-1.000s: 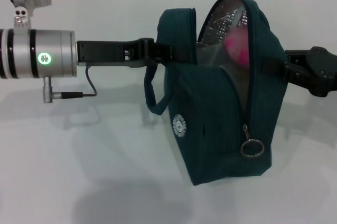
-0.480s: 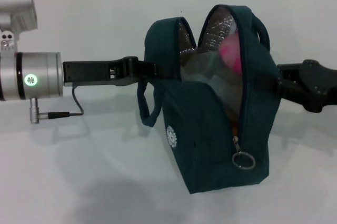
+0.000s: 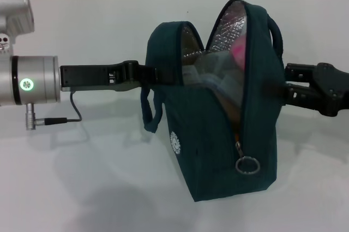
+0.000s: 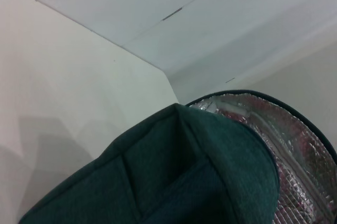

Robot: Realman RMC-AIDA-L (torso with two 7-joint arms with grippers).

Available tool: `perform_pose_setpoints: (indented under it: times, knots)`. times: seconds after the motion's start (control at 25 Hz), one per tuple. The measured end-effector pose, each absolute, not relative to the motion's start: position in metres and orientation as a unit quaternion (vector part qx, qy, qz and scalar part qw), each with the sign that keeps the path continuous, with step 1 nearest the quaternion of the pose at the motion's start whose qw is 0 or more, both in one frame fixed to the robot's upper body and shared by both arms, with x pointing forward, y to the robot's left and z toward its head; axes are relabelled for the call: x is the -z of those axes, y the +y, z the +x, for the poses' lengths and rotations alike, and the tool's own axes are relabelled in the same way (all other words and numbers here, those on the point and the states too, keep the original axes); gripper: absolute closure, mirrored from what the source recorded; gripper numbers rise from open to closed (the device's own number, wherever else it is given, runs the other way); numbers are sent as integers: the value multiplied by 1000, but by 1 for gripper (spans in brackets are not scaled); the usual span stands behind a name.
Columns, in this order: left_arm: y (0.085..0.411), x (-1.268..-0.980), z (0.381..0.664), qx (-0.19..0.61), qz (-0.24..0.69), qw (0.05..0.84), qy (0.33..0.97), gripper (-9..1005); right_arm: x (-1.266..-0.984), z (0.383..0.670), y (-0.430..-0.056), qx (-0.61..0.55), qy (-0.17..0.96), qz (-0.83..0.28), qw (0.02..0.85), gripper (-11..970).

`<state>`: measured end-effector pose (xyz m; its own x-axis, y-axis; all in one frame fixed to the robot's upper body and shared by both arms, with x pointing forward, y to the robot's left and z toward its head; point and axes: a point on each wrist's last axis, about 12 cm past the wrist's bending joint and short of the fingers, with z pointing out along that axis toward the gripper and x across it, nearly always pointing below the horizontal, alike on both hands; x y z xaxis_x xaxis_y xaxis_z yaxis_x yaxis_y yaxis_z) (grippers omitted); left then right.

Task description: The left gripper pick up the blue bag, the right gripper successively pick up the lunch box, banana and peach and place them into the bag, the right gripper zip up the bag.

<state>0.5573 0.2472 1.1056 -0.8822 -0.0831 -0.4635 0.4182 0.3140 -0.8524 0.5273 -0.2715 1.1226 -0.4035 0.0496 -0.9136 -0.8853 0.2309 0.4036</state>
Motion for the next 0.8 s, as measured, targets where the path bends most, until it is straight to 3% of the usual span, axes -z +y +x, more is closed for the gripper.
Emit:
perform_pose_setpoints:
  times: [0.48, 0.8]
  knots:
    - [258, -1102, 552, 571, 95, 218, 785, 960, -1126, 514, -290, -536, 631, -314, 465, 165]
    - [259, -1100, 550, 572, 95, 215, 786, 960, -1117, 470, -302, -540, 546, -393, 505, 170]
